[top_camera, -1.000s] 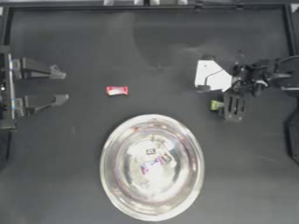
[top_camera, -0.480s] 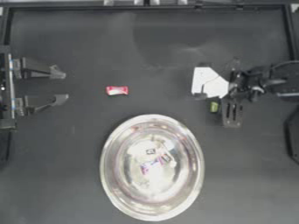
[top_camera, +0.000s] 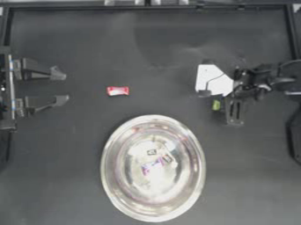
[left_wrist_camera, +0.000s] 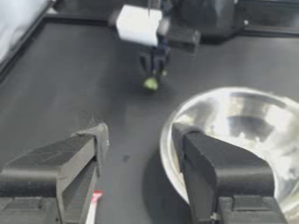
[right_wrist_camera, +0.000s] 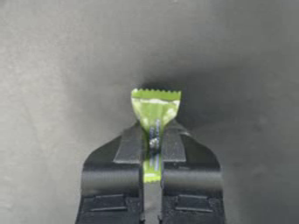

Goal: Put candies in bowl

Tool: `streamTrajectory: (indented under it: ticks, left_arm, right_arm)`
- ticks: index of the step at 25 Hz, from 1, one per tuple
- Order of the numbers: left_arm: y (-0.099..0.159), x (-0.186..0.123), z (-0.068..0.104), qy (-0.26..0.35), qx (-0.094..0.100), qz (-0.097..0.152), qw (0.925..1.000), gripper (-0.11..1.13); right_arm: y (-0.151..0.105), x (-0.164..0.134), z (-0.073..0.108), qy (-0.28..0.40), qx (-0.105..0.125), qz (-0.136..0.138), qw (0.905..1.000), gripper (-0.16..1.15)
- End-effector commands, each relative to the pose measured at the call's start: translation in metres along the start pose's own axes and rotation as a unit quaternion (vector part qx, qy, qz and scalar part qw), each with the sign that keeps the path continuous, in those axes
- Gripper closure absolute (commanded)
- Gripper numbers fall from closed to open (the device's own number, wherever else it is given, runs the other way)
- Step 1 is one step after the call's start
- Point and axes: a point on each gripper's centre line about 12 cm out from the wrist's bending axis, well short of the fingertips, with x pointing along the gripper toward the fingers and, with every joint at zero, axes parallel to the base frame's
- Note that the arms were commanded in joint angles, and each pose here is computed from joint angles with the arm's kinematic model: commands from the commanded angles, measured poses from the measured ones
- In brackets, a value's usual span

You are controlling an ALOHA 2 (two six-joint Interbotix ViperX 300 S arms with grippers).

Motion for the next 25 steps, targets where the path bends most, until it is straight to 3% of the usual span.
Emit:
streamTrajectory:
  ticks: [1,7,10,13,19,25]
  left_arm:
    - [0.0,0.0,0.005,-0.006,-0.003,0.001,1.0,0.17]
    - [0.0,0.0,0.005,-0.006,-0.003,0.0,1.0,0.17]
    - [0.0,0.0,0.005,-0.008,-0.003,0.001,1.0,0.17]
    - [0.0,0.0,0.005,-0.006,-0.004,0.001,1.0,0.17]
    - [0.0,0.0,0.005,-0.006,-0.004,0.001,1.0,0.17]
    - [0.0,0.0,0.005,-0.005,-0.004,0.0,1.0,0.17]
  right_arm:
    - [-0.001,-0.042,0.015,-0.076,0.004,-0.005,0.9971,0.78]
    - [0.008,-0.111,0.035,-0.19,0.011,0.007,0.9816,0.78]
    - [0.022,-0.136,0.047,-0.231,-0.002,0.023,0.9726,0.78]
    - [0.044,-0.151,0.064,-0.261,-0.03,0.044,0.9638,0.78]
    - [0.088,-0.154,0.097,-0.289,-0.077,0.081,0.9507,0.78]
    - [0.128,-0.131,0.126,-0.268,-0.117,0.102,0.9508,0.78]
